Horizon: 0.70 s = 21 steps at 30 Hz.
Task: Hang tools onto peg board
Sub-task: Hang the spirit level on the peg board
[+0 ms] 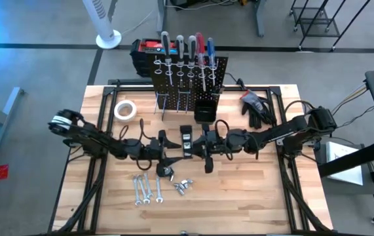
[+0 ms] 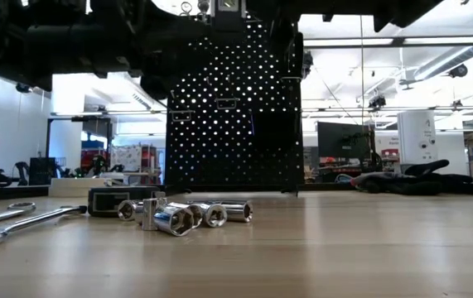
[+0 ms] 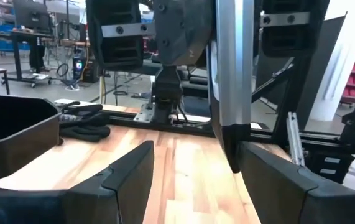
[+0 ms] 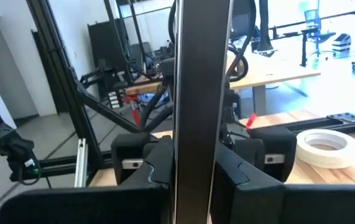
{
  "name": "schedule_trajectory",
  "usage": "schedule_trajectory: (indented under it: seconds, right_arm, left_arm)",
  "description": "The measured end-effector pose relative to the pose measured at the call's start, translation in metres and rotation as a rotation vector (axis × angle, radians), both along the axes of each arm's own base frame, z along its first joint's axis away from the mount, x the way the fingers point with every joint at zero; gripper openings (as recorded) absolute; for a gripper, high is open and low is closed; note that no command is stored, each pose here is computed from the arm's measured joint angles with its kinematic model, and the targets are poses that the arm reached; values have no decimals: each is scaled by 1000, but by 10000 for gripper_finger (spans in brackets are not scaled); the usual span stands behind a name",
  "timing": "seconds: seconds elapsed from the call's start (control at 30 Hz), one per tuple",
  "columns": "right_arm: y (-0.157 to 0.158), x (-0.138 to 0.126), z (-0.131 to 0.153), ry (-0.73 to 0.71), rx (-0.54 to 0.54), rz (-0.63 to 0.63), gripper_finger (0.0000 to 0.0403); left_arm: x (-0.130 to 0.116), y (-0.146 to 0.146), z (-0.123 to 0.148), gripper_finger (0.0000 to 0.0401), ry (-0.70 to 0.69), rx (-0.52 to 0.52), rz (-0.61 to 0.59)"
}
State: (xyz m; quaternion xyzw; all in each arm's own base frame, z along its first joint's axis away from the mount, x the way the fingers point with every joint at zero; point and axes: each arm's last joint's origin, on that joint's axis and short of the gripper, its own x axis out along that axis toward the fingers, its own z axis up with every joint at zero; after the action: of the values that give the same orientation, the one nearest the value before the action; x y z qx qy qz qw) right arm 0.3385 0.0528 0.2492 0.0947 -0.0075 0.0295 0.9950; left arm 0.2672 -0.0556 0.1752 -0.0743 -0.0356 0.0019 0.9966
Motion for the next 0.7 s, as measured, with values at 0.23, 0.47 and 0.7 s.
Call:
schedule_trajectory:
  seconds: [0.23, 0.47, 0.7]
  right_arm:
    - [-5, 0, -5, 54, -22, -128, 38]
    - [-3, 0, -6, 60, -23, -88, 38]
    - [0, -1, -6, 61, -17, -71, 38]
  left_arm:
    - [-5, -1, -4, 224, 19, -1, -42]
    - [-8, 1, -3, 224, 15, -12, -46]
    - [-7, 4, -2, 224, 16, -17, 33]
